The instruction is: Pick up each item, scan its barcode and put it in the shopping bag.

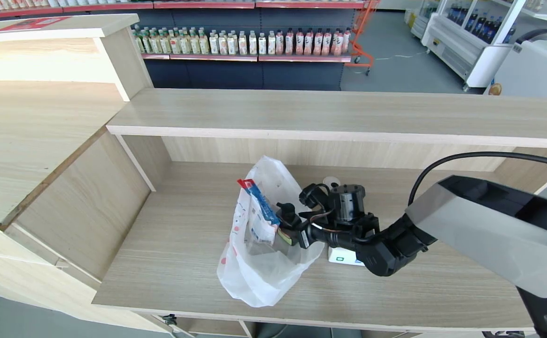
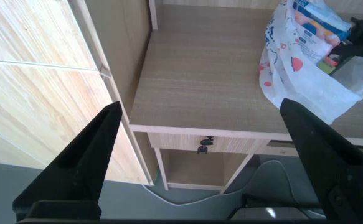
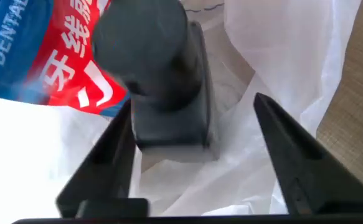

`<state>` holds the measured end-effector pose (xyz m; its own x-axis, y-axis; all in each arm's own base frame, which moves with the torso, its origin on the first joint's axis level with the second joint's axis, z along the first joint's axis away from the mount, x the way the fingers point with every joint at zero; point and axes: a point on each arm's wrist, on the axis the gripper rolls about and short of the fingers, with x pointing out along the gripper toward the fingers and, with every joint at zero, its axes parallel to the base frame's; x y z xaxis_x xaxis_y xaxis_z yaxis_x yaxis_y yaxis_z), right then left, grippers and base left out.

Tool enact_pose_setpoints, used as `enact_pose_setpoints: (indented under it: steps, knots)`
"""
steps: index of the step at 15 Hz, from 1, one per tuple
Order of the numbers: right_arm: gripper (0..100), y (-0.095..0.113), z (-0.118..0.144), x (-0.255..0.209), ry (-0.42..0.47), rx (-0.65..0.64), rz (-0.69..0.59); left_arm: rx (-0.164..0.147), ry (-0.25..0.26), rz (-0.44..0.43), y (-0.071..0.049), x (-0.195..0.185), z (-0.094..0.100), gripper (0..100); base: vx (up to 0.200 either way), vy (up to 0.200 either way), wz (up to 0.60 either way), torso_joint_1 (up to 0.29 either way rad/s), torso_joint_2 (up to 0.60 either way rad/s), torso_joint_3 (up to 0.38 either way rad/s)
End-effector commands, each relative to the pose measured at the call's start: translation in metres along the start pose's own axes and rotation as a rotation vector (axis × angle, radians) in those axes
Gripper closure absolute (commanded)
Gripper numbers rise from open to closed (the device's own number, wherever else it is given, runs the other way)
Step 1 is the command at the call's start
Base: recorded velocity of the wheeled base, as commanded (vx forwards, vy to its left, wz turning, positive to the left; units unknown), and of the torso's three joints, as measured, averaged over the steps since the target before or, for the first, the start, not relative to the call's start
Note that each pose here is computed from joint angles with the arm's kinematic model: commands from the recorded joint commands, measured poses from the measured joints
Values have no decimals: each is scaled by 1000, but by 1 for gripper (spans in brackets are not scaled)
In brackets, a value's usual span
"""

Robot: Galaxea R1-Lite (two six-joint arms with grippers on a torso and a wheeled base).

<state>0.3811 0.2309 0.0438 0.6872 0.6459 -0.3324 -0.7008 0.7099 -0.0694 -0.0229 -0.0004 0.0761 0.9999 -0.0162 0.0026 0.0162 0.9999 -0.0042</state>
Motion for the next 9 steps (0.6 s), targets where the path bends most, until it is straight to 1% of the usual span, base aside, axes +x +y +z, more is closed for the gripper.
enact_pose_setpoints:
  steps: [1, 3, 4, 7, 8, 9]
  knots:
    - [0, -1, 12, -3, -30, 31, 0, 0, -1, 1, 0, 0, 0, 0, 0, 0, 0, 0, 0, 0]
    - [0, -1, 33, -16, -78, 179, 43, 0, -1, -1, 0, 0, 0, 0, 0, 0, 0, 0, 0, 0]
    - [0, -1, 42, -24, -89, 244, 52, 0, -1, 1, 0, 0, 0, 0, 0, 0, 0, 0, 0, 0]
    - [0, -1, 63, -57, -88, 407, 50, 0, -1, 1, 0, 0, 0, 0, 0, 0, 0, 0, 0, 0]
    - [0, 3, 71, -78, -96, 469, 57, 0, -1, 1, 0, 0, 0, 0, 0, 0, 0, 0, 0, 0]
    - [0, 5, 74, -95, -97, 498, 61, 0, -1, -1, 0, 0, 0, 0, 0, 0, 0, 0, 0, 0]
